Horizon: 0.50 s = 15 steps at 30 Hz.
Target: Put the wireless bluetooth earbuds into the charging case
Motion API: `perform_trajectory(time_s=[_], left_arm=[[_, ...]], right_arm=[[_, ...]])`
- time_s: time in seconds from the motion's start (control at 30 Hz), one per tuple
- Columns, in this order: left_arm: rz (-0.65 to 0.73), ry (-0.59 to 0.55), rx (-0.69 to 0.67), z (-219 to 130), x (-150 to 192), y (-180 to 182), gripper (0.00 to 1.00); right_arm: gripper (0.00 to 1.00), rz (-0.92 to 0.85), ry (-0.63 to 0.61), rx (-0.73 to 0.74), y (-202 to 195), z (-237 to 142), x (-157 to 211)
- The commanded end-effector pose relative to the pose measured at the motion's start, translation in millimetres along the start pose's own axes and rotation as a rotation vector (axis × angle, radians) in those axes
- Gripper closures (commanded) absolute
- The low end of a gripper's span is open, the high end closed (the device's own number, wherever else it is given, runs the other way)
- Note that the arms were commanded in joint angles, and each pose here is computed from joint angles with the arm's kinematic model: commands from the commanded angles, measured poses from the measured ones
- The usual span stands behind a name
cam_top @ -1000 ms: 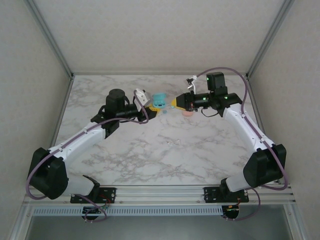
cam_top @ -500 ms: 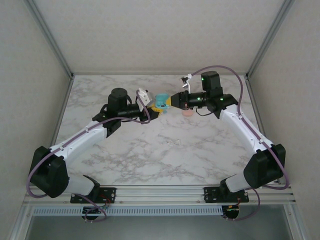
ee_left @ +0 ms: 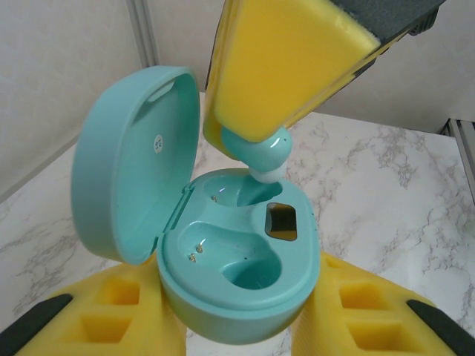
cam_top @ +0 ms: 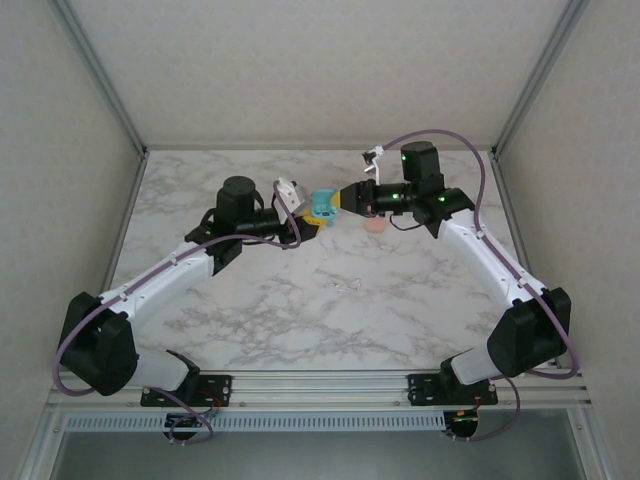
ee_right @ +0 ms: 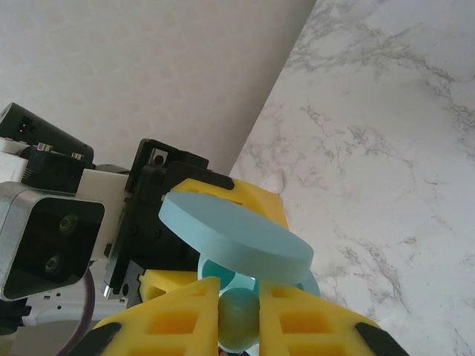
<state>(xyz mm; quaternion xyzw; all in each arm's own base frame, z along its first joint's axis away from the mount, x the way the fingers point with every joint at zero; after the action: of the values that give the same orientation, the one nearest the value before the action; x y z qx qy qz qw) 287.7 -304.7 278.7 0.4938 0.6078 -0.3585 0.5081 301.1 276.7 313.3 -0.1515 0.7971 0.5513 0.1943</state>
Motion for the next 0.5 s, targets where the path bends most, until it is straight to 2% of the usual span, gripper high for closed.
perform_trajectory(time_s=[0.0, 0.47], left_arm=[[0.031, -0.041, 0.034, 1, -19, -5, 0.77], [0.027, -0.068, 0.027, 1, -24, -4, 0.77]], right_arm=[[0.83, -0.044, -0.024, -0.02, 16, -2, -8], [0.79, -0.034, 0.0, 0.052, -2, 1, 1]])
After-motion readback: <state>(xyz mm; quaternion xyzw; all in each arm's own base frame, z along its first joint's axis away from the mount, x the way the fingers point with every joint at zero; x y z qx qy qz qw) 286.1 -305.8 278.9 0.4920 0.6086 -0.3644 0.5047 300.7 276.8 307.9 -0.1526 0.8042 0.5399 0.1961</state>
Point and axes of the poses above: each hand's point on the last joint's axis, 136 mm out from that joint toward the fingers, its own z axis out along the fingers, its own y axis along the line the jaws close on, x = y × z, the point moved 1 cm from there along -z, back along the fingers, and after that the axes turned 3 degrees about z, right-handed, at the moved point
